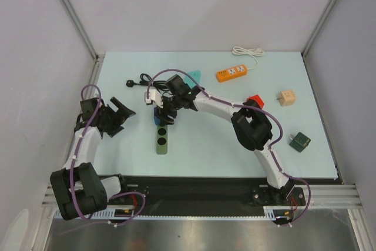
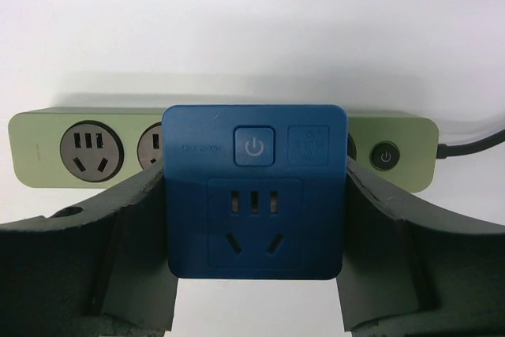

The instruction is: Insert the plug

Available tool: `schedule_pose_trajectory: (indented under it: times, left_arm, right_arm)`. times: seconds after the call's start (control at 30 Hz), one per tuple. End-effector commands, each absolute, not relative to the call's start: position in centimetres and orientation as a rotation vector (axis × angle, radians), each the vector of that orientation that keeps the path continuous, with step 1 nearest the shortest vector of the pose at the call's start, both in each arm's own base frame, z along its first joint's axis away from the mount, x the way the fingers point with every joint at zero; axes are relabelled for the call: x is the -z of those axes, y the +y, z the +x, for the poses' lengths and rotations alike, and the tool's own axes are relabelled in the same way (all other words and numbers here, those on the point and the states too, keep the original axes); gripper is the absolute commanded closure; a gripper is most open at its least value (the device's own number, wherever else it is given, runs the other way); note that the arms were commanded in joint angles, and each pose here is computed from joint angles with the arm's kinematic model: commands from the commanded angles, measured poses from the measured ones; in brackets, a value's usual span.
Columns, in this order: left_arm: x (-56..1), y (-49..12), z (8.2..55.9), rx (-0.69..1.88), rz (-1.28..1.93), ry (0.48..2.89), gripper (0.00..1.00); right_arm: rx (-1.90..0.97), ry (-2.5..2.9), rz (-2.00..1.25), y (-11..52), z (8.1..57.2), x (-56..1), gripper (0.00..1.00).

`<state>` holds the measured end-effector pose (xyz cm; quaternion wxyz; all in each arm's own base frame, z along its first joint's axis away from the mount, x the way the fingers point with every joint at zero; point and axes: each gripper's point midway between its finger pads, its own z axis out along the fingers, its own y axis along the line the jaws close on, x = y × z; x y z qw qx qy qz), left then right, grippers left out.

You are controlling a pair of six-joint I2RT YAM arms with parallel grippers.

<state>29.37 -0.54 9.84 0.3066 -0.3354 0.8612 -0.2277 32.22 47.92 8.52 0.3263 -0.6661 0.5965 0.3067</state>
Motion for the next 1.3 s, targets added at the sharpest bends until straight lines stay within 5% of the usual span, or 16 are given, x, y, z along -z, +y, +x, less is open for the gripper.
schedule_pose_trajectory:
  times: [0.0,1.27]
  left_arm:
    - [-10.6,-0.2,29.7,0.599,-0.872,2.240,0.00]
    - [-10.6,-0.4,29.7,0.612,-0.868,2.243,0.00]
  right_arm:
    - [-0.842,1.428,-1.674,49.0,32.7,-15.6,1.00]
    - [-0.898,1.468,-1.738,49.0,31.4,-10.5,1.00]
